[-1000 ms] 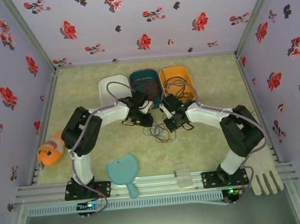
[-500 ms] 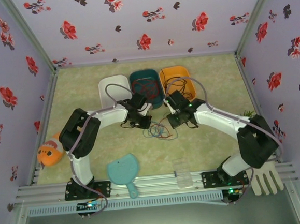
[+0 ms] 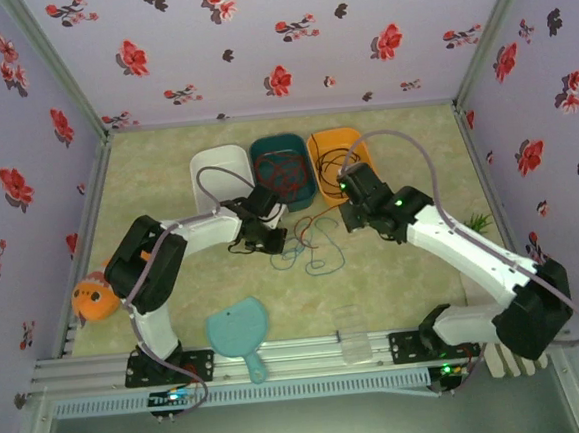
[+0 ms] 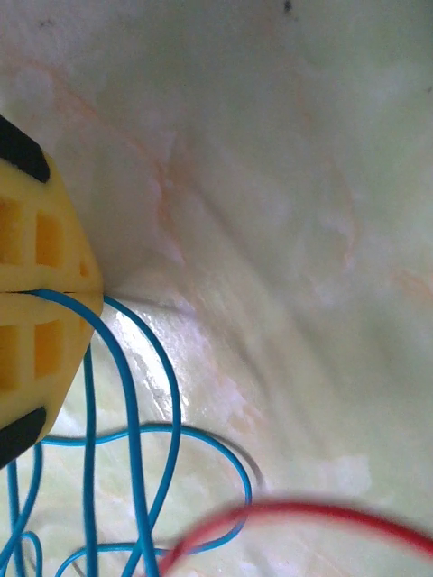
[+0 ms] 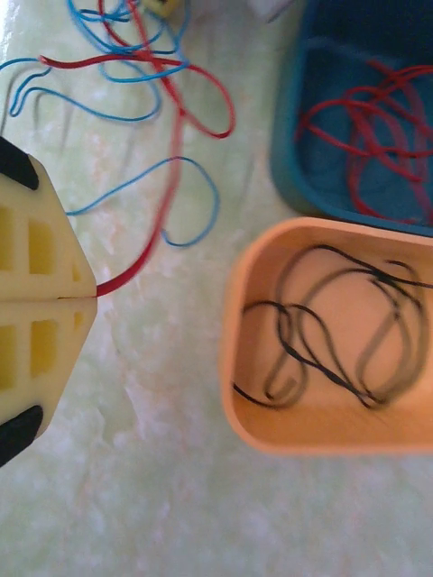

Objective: Untangle the cables

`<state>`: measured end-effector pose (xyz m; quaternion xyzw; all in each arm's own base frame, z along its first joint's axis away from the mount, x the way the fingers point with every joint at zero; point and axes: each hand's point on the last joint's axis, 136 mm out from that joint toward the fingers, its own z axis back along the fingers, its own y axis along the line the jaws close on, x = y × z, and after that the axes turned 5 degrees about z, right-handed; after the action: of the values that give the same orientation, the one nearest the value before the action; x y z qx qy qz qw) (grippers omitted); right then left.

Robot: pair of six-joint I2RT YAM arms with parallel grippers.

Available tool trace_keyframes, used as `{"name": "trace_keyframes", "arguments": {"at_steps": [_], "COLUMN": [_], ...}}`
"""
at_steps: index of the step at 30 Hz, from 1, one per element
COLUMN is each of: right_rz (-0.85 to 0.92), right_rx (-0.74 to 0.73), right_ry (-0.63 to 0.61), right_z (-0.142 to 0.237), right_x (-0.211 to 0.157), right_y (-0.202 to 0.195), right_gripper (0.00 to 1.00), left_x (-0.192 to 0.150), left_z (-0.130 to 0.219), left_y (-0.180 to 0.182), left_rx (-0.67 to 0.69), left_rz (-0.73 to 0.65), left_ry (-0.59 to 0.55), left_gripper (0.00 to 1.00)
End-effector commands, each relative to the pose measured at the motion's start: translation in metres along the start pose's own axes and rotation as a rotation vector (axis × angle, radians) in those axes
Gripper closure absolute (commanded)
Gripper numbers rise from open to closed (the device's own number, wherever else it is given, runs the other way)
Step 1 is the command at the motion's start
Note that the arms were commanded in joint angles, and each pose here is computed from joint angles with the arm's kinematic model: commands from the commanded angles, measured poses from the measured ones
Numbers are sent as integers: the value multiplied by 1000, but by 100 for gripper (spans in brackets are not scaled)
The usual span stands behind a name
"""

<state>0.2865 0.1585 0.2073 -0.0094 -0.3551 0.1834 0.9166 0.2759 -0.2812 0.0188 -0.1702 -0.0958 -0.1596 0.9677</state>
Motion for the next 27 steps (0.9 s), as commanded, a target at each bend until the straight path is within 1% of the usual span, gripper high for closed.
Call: {"name": "trace_keyframes", "arguments": {"at_steps": [1, 7, 9, 11, 14, 15, 17, 18, 19, 21, 27], "right_rz": [-61, -97, -93, -83, -60, -55, -40, -40, -45, -62, -103], "right_rx": [-97, -157, -148, -112, 55, 86, 132, 157, 177, 216, 193], "right_ry": [-94, -208, -220, -198, -65, -3, 120, 173, 218, 281, 459], "right_z": [37, 83, 90, 86, 53, 38, 11, -2, -13, -31, -66], "right_x": [22, 44, 46, 44, 25, 15, -9, -20, -31, -47, -87], "right_y": [-28, -53, -55, -48, -13, -2, 15, 24, 32, 45, 56], "right_gripper": [100, 100, 100, 100, 99, 96, 89, 83, 77, 70, 65], "left_x": [-30, -32, -32, -31, -29, -28, -27, -26, -25, -23, -23], "left_z": [-3, -5, -5, -4, -3, -2, -2, -2, -2, -2, -2], "left_y": [23, 24, 25, 24, 22, 22, 21, 21, 20, 20, 19], "left_rx": [97, 101, 101, 98, 92, 90, 88, 89, 87, 86, 86], "left_rz": [30, 28, 29, 28, 29, 30, 28, 29, 29, 30, 32], "left_ry": [87, 95, 94, 89, 78, 74, 71, 68, 67, 64, 66], "left_gripper": [100, 100, 100, 100, 100, 100, 100, 100, 100, 100, 100]}}
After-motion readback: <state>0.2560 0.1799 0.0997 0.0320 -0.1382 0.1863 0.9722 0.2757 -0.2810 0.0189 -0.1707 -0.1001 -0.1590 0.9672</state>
